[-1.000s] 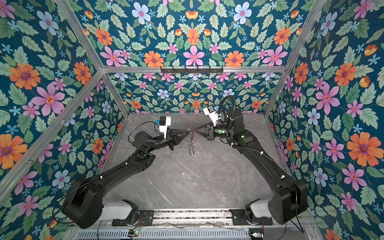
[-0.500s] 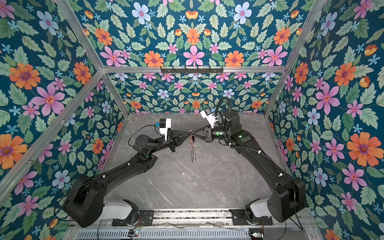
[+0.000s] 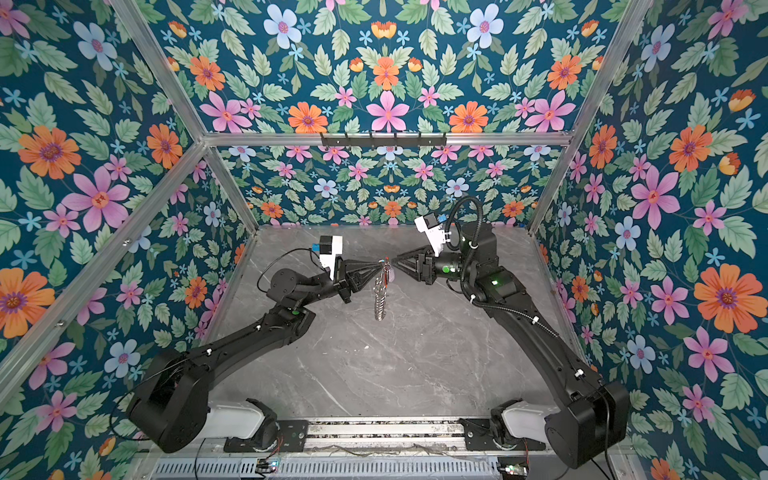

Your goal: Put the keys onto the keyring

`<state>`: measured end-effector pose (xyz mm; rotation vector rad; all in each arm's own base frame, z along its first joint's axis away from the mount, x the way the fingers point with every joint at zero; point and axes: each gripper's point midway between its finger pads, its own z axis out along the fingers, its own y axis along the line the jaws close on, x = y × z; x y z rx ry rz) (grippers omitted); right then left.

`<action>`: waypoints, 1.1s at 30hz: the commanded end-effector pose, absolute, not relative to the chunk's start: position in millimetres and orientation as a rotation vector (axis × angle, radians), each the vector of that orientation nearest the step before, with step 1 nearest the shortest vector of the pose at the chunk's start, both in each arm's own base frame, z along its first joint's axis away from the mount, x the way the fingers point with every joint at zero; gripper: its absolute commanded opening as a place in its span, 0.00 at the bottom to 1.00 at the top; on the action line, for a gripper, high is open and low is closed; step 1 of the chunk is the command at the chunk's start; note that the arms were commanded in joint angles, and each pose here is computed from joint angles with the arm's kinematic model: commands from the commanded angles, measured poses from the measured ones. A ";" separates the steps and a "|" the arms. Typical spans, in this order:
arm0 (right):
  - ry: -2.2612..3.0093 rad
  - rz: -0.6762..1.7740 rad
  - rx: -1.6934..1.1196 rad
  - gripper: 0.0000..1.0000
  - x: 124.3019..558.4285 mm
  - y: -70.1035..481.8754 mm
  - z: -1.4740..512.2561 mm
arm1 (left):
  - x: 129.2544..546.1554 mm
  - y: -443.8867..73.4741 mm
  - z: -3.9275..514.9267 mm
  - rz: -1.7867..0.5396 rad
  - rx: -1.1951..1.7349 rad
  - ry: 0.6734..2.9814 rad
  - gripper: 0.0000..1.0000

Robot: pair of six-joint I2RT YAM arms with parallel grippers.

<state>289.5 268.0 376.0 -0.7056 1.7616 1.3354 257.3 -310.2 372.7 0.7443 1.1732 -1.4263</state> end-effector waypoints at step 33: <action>1.872 0.748 -0.981 0.00 297.5 267.9 323.8 | 253.0 -295.9 308.2 -0.781 1.246 1.350 0.38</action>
